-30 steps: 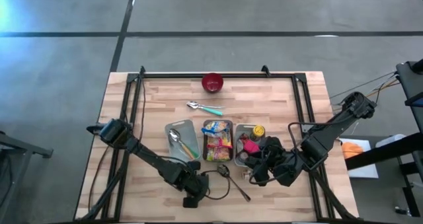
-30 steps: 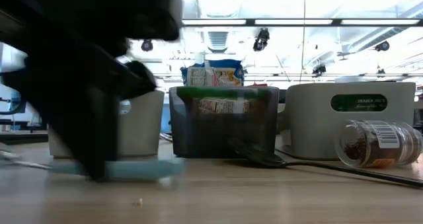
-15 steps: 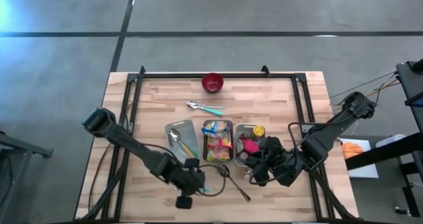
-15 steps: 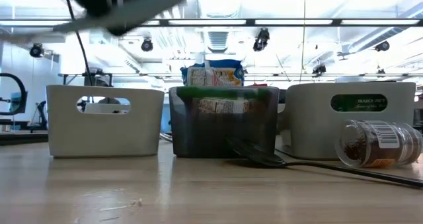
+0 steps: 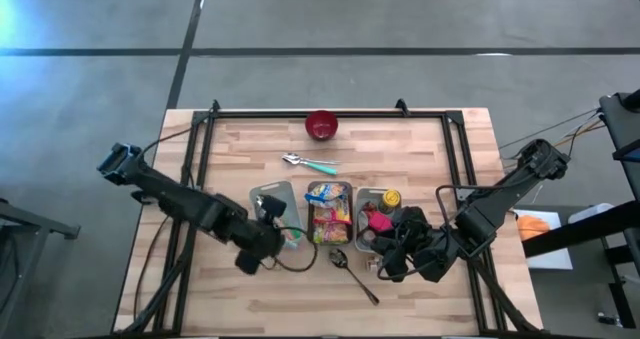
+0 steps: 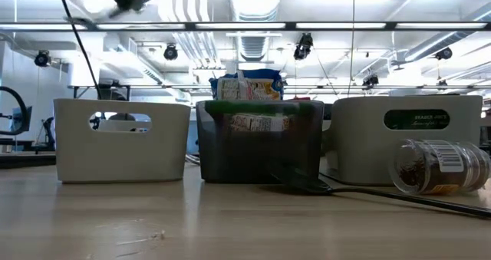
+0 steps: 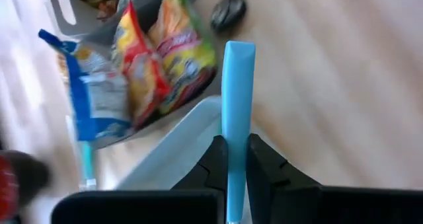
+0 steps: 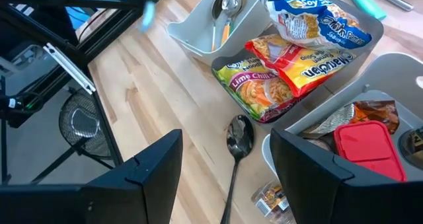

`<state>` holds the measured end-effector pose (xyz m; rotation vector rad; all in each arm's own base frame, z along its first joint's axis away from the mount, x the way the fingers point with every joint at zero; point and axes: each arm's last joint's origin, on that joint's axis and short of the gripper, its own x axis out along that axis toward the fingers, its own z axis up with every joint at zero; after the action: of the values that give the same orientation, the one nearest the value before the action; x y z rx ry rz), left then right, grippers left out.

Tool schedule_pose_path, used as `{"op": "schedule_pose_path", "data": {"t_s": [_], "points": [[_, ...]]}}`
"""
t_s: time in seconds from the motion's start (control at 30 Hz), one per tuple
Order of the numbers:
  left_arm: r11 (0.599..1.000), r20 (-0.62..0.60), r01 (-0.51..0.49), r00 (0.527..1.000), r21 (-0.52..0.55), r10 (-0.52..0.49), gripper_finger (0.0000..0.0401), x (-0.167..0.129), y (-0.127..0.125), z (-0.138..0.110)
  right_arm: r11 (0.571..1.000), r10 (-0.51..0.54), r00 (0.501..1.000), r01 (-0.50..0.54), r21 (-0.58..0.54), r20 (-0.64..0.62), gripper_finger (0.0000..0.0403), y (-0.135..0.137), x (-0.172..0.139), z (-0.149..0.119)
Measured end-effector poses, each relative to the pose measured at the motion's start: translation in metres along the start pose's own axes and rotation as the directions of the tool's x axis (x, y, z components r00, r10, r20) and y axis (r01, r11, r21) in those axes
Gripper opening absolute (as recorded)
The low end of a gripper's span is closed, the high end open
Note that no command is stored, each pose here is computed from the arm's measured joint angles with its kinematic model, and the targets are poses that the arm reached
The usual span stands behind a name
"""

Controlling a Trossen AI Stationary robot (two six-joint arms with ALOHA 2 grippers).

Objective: Pick & Place Food Item
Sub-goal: Put the light blue spoon into the left gray bin

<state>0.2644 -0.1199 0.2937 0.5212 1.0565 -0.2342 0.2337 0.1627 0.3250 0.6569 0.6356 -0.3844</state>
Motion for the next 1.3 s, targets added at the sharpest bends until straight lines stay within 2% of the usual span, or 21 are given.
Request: {"op": "schedule_pose_path", "data": {"t_s": [0.2,0.33,0.47,0.77,0.97,1.3], "points": [[0.968,-0.126,0.014,0.992,0.25,0.018,0.0019,0.03,0.019,-0.021,1.0,0.002,1.0,-0.002,0.011,-0.001,0.0225,0.0,0.0,0.0],[0.948,-0.176,0.053,0.984,0.313,0.003,0.0018,0.05,0.025,-0.039,1.0,0.007,1.0,-0.007,0.025,-0.006,0.0225,0.001,-0.001,-0.002],[0.937,-0.153,0.115,0.986,0.33,-0.067,0.0018,0.07,0.025,-0.052,0.999,0.012,1.0,-0.011,0.037,-0.01,0.0225,0.001,-0.002,-0.003],[0.94,-0.071,0.132,0.991,0.315,-0.115,0.0018,0.103,0.015,-0.075,0.998,0.015,1.0,-0.014,0.055,-0.008,0.0225,0.002,-0.003,-0.004],[0.935,-0.064,0.148,0.989,0.322,-0.134,0.0018,0.116,0.007,-0.091,0.998,0.016,1.0,-0.016,0.058,-0.001,0.0225,0.002,-0.003,-0.003],[0.943,-0.02,0.138,0.99,0.304,-0.138,0.0018,0.125,0.002,-0.1,0.996,0.006,0.999,-0.009,0.087,0.034,0.0225,0.002,-0.002,-0.002]]}}
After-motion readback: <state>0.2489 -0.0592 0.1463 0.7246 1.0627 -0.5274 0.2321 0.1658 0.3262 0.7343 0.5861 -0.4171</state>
